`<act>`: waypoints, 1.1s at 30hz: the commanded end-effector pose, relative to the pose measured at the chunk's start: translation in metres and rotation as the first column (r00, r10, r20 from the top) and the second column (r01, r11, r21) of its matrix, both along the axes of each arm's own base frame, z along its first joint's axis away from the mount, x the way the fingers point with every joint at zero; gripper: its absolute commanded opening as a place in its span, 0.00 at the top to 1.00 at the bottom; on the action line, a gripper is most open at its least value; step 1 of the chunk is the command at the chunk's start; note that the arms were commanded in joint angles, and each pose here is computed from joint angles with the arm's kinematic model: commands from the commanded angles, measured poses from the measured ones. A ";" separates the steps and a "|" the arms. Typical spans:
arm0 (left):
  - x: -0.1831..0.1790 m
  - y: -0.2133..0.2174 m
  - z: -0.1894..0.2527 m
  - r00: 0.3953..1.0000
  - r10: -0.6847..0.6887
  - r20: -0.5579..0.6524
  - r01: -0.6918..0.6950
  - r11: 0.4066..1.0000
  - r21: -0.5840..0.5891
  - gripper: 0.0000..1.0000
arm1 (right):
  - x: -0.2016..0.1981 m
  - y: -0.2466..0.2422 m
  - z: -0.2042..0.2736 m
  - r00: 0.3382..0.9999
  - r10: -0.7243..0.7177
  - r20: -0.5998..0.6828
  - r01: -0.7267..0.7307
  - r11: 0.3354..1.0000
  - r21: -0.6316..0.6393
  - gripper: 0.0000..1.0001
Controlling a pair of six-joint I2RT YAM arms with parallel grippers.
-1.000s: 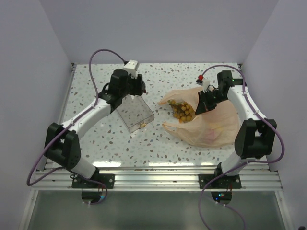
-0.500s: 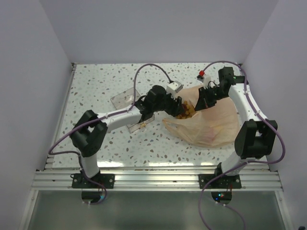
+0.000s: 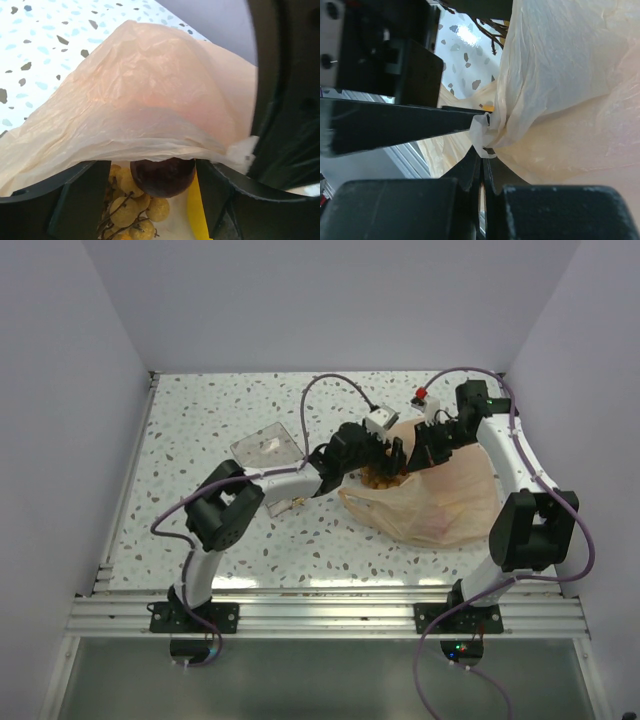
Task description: Place the fake fruits into the plastic bag and tie a complex knot
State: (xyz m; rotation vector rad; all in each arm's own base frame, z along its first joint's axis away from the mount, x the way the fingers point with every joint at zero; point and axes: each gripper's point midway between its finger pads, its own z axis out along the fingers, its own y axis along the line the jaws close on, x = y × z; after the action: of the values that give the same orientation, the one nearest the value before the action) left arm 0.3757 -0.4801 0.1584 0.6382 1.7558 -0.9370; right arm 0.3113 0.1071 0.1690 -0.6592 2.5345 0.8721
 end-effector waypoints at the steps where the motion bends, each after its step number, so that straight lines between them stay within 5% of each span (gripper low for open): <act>1: 0.025 -0.002 0.030 0.987 0.085 0.139 -0.075 0.994 -0.075 0.21 | -0.001 0.004 0.018 0.999 0.008 0.041 -0.009 0.999 0.032 1.00; 2: 0.025 0.000 0.031 0.985 0.086 0.152 -0.076 0.995 -0.068 0.07 | -0.001 0.004 0.018 0.999 0.006 0.039 -0.007 1.000 0.031 1.00; 4: 0.018 0.008 0.037 0.982 0.069 0.175 -0.063 0.997 -0.042 0.00 | 0.000 0.004 0.016 0.999 0.011 0.036 -0.012 1.000 0.025 1.00; 11: -0.024 0.071 0.066 0.970 -0.029 0.242 0.009 0.996 0.086 0.00 | -0.001 -0.001 0.007 0.999 0.014 0.029 -0.014 1.000 0.002 1.00; 15: -0.035 0.131 0.072 0.985 -0.048 0.167 0.013 0.979 0.202 0.05 | -0.001 -0.002 0.003 1.000 0.009 0.028 -0.009 1.000 -0.003 1.00; 17: -0.041 0.154 0.070 0.964 -0.162 0.212 0.095 0.951 0.296 0.06 | 0.000 -0.003 0.002 1.000 0.006 0.025 -0.006 1.000 -0.004 1.00; 22: -0.045 0.191 0.011 0.917 -0.368 0.157 0.195 0.752 0.629 0.04 | 0.003 -0.002 0.002 1.000 0.006 0.026 -0.006 1.000 -0.008 1.00; 26: -0.034 0.190 -0.020 0.906 -0.418 0.070 0.255 0.670 0.697 0.04 | 0.003 -0.003 -0.002 1.000 -0.006 0.013 0.006 1.000 -0.009 1.00; 33: -0.001 0.173 -0.053 0.894 -0.437 0.097 0.229 0.632 0.740 0.04 | 0.002 -0.007 -0.006 1.000 -0.011 0.017 0.012 0.999 -0.034 1.00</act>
State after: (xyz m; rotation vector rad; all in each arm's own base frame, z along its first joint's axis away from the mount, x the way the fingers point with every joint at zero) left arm 0.3539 -0.2955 0.0917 1.5277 1.8677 -0.3802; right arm 0.3123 0.1040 0.1642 -0.6635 2.5421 0.8477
